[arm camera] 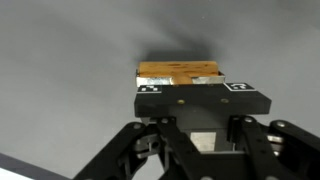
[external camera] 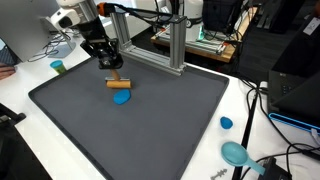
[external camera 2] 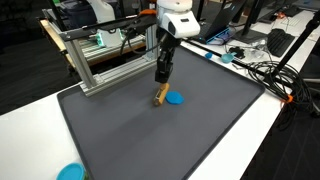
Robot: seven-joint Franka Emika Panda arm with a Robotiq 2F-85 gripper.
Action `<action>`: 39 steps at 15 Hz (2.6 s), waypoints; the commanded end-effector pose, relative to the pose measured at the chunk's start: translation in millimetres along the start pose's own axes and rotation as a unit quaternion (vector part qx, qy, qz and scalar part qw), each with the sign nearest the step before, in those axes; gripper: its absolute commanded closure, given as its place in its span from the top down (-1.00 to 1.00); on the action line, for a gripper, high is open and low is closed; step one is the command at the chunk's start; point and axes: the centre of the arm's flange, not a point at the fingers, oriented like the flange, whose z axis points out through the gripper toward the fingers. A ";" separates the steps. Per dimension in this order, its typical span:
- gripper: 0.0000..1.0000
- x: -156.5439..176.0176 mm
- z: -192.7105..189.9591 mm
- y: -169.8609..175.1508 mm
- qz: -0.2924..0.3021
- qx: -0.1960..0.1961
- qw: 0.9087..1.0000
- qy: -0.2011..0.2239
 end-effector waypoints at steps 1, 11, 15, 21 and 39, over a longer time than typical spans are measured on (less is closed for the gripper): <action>-0.57 -23.8 -20.9 -7.1 -0.019 0.008 0.998 0.052; -0.57 11.1 14.2 -4.9 -0.022 -0.004 0.998 0.063; -0.57 18.3 18.3 -13.9 -0.037 -0.001 0.997 0.070; -0.57 32.1 22.8 -28.1 -0.064 -0.006 0.994 0.089; -0.57 -16.5 -75.1 3.9 -0.258 -0.050 0.956 0.131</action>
